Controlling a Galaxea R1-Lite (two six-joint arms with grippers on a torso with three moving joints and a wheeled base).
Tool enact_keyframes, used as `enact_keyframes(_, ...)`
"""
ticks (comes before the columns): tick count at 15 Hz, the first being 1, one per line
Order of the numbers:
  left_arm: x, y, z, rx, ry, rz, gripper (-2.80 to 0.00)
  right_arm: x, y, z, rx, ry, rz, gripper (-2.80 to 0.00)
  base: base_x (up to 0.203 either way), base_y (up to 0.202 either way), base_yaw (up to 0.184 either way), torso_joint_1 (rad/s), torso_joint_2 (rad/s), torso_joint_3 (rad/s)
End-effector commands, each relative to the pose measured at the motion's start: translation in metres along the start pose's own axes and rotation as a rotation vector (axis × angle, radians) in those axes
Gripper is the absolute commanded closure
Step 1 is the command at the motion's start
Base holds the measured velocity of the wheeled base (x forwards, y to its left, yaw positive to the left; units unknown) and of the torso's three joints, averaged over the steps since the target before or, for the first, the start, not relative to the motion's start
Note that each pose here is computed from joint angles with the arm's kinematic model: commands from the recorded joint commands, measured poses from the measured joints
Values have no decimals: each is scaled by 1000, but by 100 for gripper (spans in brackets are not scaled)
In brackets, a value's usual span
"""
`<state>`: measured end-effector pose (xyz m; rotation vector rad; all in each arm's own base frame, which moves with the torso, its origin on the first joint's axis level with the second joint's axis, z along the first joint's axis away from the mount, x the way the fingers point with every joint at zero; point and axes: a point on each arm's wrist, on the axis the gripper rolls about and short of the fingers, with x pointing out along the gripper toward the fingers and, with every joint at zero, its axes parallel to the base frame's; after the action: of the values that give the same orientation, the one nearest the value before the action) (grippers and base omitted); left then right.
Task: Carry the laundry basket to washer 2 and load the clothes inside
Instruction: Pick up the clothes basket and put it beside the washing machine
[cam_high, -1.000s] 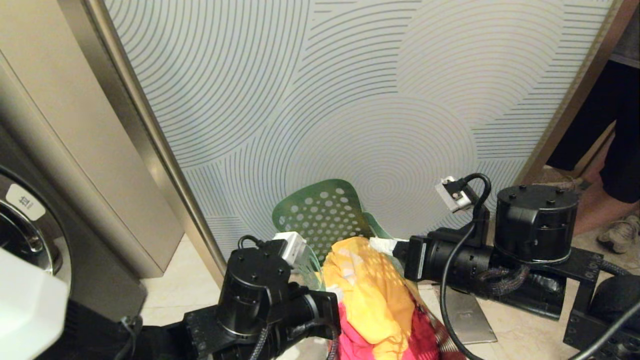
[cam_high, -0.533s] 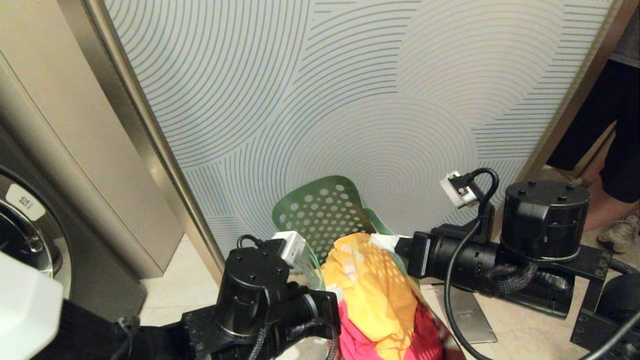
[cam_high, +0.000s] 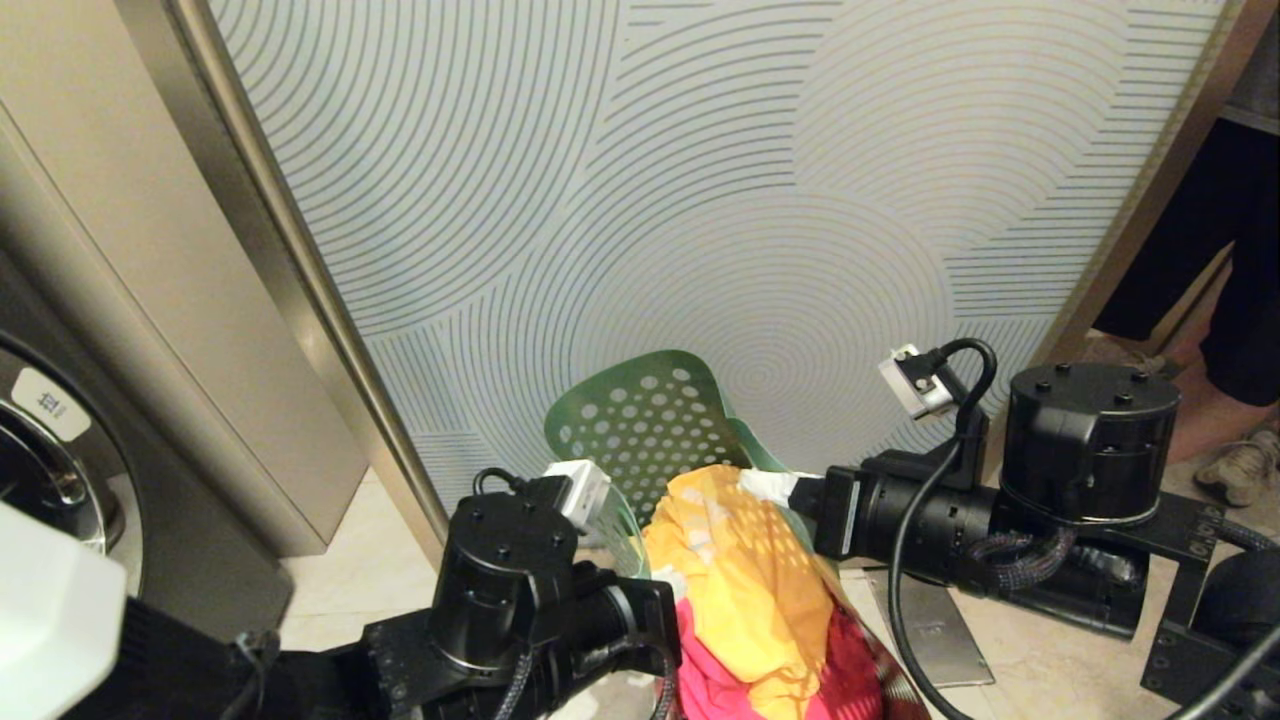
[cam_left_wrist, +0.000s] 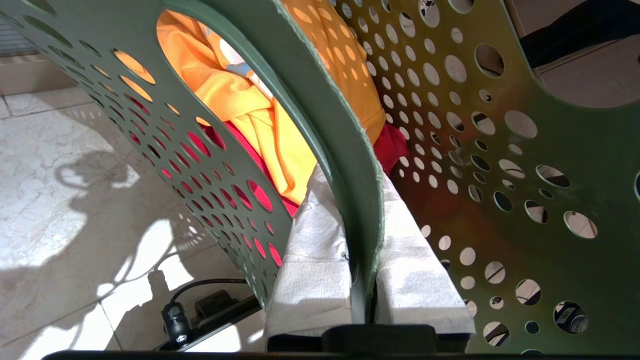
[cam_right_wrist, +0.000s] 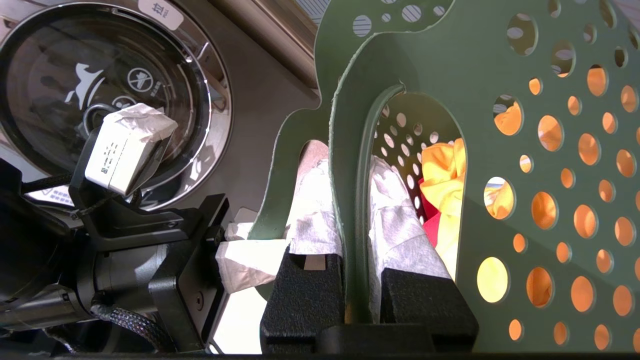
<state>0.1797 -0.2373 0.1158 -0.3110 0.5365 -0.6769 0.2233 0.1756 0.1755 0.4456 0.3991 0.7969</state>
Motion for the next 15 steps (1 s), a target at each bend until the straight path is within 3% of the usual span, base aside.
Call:
enact_keyframes(1,1,0,0,-3,-1,1,0,1,-1,0,1,0,0,0,0,0,0,0,0,0)
enact_keyframes(5,1,0,-1,-3,0,1,0,6,-5,-7,-44,26,-17,0,0,0,0,0,0,0)
enact_keyframes(15,3,0,-2,-2,5,4,0,10,-7,-8,-63,30,-24,0,0,0,0,0,0,0)
